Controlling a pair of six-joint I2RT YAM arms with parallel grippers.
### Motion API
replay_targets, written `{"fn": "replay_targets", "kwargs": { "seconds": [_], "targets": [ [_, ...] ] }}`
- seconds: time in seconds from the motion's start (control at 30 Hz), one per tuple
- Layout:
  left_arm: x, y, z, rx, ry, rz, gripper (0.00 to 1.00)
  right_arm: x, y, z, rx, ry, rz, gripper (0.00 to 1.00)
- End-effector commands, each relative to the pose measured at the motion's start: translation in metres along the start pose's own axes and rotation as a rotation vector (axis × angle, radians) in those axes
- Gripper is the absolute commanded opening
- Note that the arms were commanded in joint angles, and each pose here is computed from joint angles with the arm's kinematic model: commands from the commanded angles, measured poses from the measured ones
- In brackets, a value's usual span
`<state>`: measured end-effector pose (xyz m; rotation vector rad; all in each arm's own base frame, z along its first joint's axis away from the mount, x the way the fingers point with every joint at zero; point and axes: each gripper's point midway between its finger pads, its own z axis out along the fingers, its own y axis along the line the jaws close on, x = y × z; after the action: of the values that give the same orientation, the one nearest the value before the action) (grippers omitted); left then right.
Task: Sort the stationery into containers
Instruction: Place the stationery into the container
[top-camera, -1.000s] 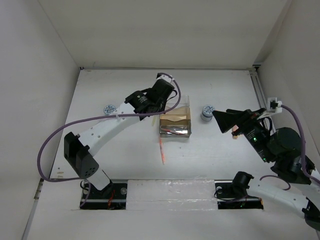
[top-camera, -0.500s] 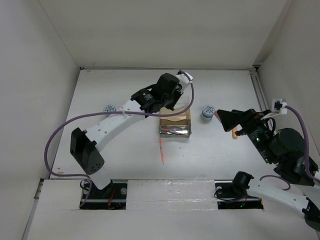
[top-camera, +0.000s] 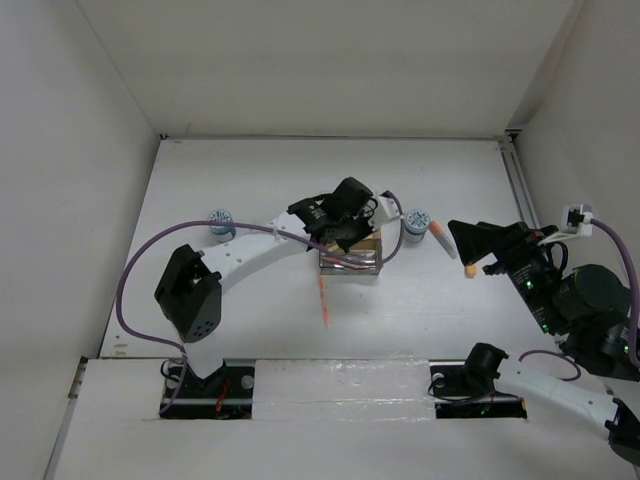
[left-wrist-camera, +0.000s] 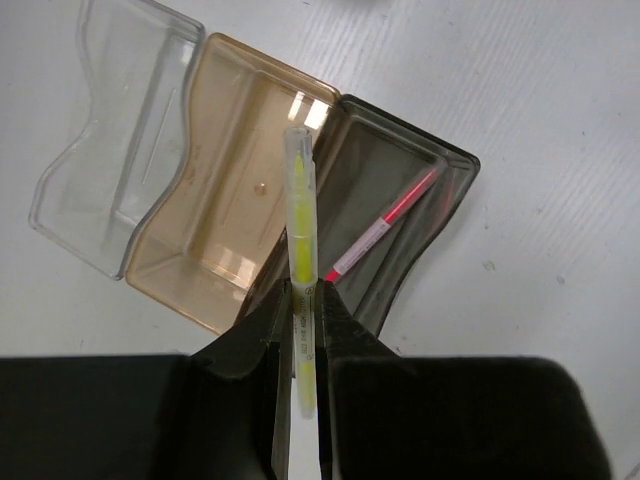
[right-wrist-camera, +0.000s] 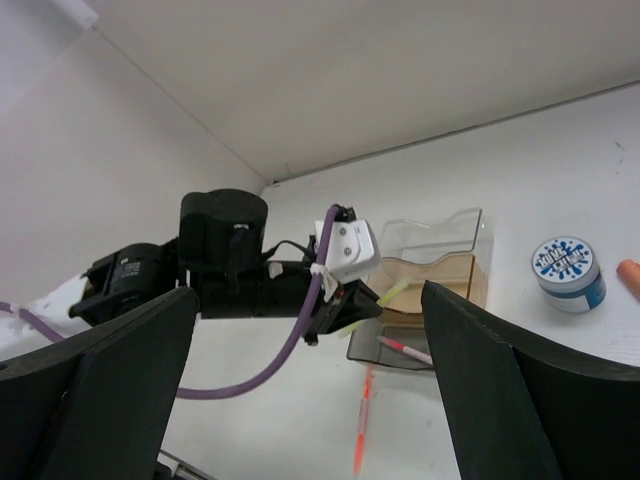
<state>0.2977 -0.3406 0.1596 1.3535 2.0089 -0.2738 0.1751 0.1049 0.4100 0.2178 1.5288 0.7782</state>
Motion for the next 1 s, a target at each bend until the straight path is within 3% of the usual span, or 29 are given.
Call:
{"fn": "replay_targets", "kwargs": {
  "seconds": [0.0,0.97],
  "targets": [
    [-0.024,0.000,-0.021,0.001,-0.109,0.091,0.00,-0.017,0.002,-0.004,0.003,-0.043,0.012,1.00],
    [0.016,-0.012,0.031,0.079,0.004,0.161,0.00,-0.016,0.000,-0.006,-0.010,-0.046,0.000,1.00]
  ]
}}
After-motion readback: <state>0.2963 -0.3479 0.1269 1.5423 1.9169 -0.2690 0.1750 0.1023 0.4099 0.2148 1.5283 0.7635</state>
